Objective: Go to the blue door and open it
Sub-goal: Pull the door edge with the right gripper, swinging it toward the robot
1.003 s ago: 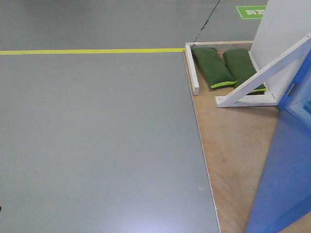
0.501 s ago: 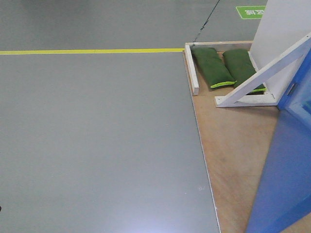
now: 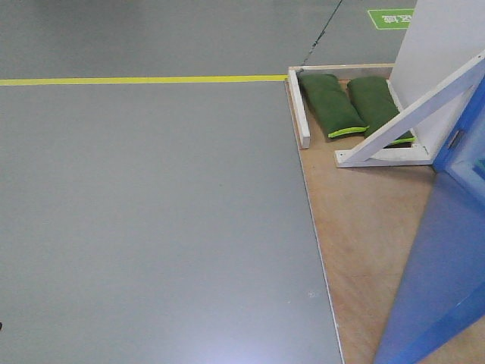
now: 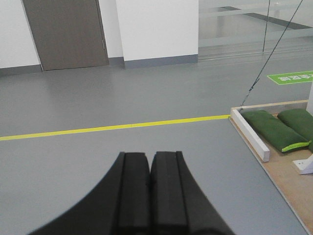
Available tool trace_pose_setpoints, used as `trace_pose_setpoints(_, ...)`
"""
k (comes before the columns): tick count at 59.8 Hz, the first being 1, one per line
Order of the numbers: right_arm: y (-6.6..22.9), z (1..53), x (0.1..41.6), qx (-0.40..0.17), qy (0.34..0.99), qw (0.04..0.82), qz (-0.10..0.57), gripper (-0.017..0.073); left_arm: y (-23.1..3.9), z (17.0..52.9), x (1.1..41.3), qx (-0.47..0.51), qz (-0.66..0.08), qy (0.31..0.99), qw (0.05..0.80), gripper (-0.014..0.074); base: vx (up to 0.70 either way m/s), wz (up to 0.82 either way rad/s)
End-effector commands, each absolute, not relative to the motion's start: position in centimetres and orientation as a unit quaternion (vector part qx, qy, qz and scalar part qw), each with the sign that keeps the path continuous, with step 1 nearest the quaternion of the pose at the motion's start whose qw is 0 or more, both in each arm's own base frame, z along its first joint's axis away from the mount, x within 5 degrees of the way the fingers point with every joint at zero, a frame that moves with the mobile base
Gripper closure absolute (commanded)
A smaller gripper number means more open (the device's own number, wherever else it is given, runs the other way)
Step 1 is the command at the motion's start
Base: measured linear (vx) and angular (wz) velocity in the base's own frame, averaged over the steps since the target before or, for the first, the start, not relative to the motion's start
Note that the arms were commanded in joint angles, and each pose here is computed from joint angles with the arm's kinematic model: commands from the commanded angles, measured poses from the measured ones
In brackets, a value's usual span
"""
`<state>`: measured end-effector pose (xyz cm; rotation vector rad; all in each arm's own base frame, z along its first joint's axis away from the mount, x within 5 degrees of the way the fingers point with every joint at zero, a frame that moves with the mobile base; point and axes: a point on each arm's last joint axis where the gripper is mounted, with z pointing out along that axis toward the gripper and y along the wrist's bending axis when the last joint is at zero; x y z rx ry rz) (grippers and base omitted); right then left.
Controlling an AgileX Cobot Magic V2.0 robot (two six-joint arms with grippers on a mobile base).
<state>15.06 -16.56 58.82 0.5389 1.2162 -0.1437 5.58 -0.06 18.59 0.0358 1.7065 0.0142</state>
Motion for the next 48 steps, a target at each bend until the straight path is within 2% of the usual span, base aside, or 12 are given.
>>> trace_pose_setpoints(1,-12.6,60.4,14.3,0.192,0.565,0.802,-0.024,0.0567,-0.1,19.2,5.6,0.017,0.003,0.722,0.691,0.0524,0.0,0.0)
trace_pose_setpoints(26,-6.2,60.7,17.2,0.082,0.585,0.796,0.133,0.0567,-0.1,19.2,5.6,0.017,0.003,0.722,0.691,0.0524,0.0,0.0)
trace_pose_setpoints(41,-3.6,60.4,18.8,0.035,0.597,0.776,0.201,0.0567,-0.1,19.2,5.6,0.017,0.003,0.722,0.691,0.0524,0.0,0.0)
trace_pose_setpoints(48,-3.1,59.7,20.5,0.024,0.612,0.762,0.211,0.0567,-0.1,19.2,5.6,0.017,0.003,0.722,0.691,0.0524,0.0,0.0)
